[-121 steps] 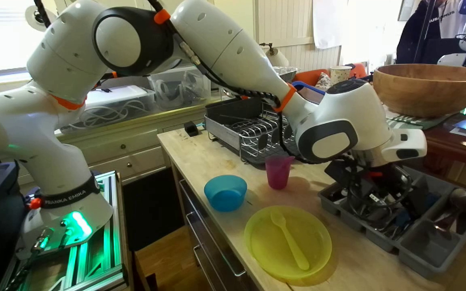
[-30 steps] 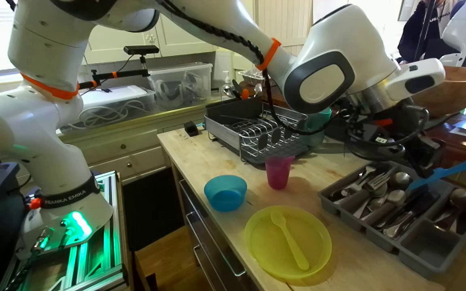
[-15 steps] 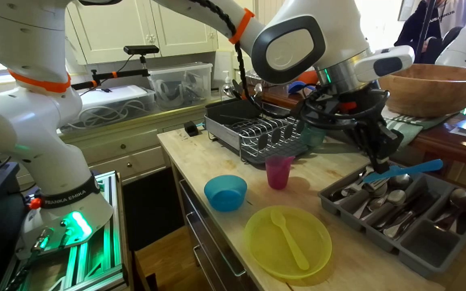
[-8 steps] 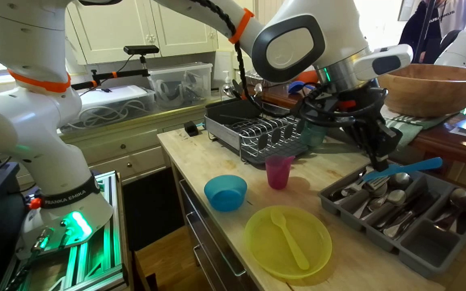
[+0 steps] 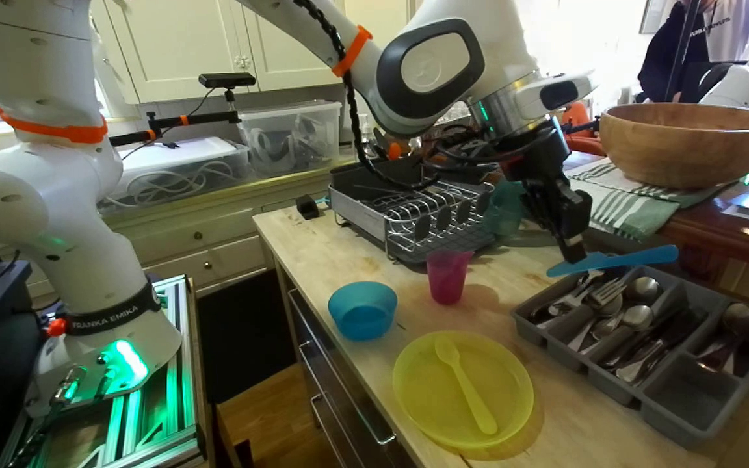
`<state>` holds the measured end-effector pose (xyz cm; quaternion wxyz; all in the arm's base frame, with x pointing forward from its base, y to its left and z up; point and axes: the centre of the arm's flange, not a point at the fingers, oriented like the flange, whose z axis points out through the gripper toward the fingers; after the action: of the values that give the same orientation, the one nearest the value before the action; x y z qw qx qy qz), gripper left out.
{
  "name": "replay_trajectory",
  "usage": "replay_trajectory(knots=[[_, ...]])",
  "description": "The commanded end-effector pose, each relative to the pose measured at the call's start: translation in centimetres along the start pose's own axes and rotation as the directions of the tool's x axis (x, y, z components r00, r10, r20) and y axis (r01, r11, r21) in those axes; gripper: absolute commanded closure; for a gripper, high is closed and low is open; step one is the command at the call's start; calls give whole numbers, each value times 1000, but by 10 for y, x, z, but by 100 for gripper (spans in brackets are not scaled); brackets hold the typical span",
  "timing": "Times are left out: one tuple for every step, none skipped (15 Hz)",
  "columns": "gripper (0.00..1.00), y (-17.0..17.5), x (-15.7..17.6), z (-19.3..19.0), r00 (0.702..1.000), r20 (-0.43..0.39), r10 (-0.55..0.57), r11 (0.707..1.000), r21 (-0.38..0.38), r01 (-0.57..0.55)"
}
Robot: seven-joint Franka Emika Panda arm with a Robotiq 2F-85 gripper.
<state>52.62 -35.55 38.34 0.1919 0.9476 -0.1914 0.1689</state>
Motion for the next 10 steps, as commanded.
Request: replay_trajectory(knots=[[99, -14, -43, -21, 999, 16, 48, 999, -7, -48], [99, -15, -47, -23, 998, 21, 51, 999, 0, -52], [99, -17, -52, -24, 998, 20, 61, 998, 0, -61], [99, -17, -56, -27, 998, 28, 64, 998, 5, -64], [99, -19, -61, -29, 997, 44, 65, 998, 19, -66], [99, -22, -66, -30, 996, 56, 62, 997, 36, -64], [99, -25, -70, -33, 996, 68, 64, 997, 42, -66], [99, -28, -75, -35, 995, 78, 64, 997, 47, -68], [99, -32, -79, -38, 994, 79, 71, 996, 47, -75], [99, -35, -83, -38, 994, 81, 76, 996, 50, -80]])
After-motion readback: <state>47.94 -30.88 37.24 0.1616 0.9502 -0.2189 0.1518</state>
